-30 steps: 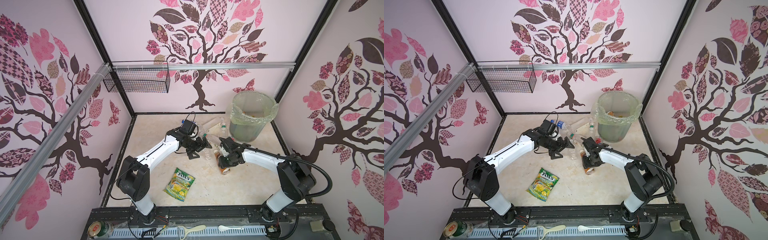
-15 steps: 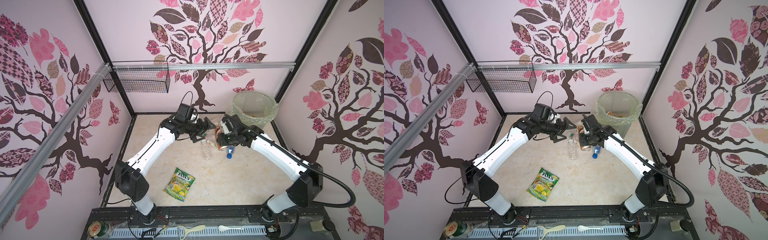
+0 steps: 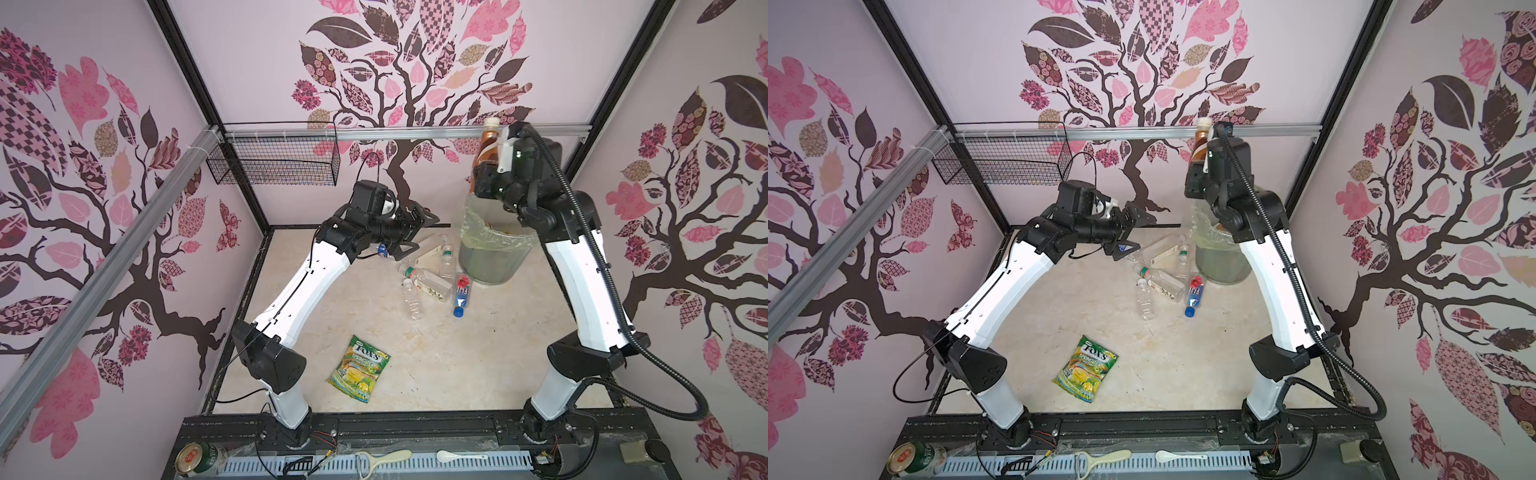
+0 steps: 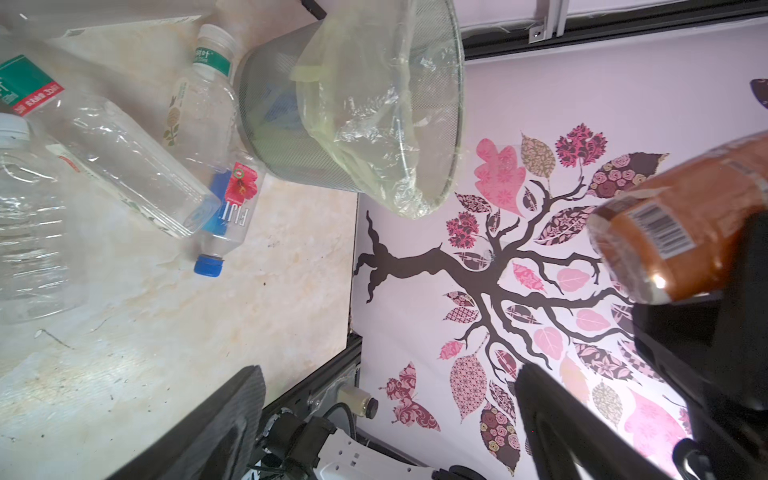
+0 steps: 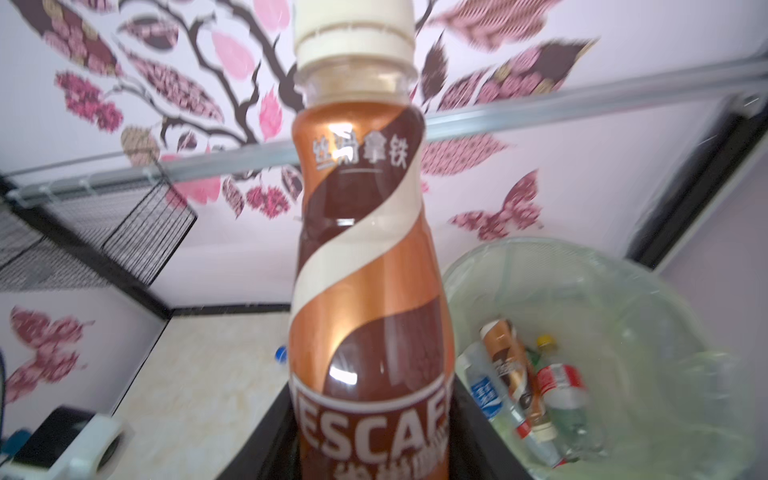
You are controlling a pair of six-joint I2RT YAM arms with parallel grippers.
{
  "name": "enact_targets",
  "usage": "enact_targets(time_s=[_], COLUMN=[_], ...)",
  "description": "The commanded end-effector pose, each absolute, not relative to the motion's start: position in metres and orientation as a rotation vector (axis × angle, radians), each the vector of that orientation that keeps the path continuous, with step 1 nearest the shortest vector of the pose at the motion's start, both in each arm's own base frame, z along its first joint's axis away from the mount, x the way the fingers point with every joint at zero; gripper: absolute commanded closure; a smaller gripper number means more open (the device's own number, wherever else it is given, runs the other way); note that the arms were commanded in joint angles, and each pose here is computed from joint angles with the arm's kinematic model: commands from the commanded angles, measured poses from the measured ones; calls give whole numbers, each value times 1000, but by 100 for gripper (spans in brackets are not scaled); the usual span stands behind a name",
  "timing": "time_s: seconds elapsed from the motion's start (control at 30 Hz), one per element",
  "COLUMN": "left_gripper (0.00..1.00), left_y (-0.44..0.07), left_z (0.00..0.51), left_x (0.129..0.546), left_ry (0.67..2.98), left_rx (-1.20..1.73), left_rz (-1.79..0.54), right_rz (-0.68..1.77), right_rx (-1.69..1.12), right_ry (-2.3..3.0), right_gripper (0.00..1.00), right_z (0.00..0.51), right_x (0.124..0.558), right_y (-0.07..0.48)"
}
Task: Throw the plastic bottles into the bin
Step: 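Raise the Nescafé bottle over the bin with the right gripper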
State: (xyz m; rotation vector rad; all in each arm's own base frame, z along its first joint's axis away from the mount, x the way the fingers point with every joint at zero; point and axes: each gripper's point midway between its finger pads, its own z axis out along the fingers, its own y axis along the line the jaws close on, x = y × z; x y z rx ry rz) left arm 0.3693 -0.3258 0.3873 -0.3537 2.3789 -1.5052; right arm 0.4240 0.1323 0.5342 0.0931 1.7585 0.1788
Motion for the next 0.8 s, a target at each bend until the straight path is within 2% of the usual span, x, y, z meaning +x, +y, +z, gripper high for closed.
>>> enact_targets(time_s=[0.0, 0.1, 0.17, 0.27, 0.33, 0.37, 0.43, 0.5, 0.53, 0.63, 0.77], left_gripper=[2, 2, 2, 2, 2, 2, 2, 2, 2, 2, 2], left_y=[-333, -337, -337, -335, -337, -337, -339, -340, -339, -339, -339], left_z=[412, 411, 403, 396, 395, 394, 393, 391, 388, 383, 380], left_x=[371, 365, 363, 363, 363, 365, 366, 366, 367, 368, 370], left_ry=[2313, 2325, 2352, 2375, 2381, 2384, 2388, 2395, 2402, 2416, 2427], left_rx=[-336, -315, -321, -334, -335, -340, -344, -344, -351, -363, -369], left_rz=[-1559, -1557, -1547, -1540, -1545, -1550, -1559, -1561, -1555, -1547, -1535], right_rz=[-8, -56, -105, -121, -110, -109, -85, -77, -64, -38, 3], right_rx=[174, 186, 207, 274, 317, 352, 420, 422, 423, 423, 434], right_ry=[1569, 1452, 1478, 1622, 1785, 1858, 1985, 1985, 1961, 1886, 1847], right_gripper=[56, 54, 53, 54, 53, 49, 31, 9, 1, 0, 0], right_z=[583, 609, 601, 551, 488, 461, 424, 432, 443, 467, 472], right_x=[414, 409, 421, 455, 485, 496, 509, 509, 507, 500, 492], right_y=[96, 86, 76, 53, 37, 28, 17, 18, 18, 17, 18])
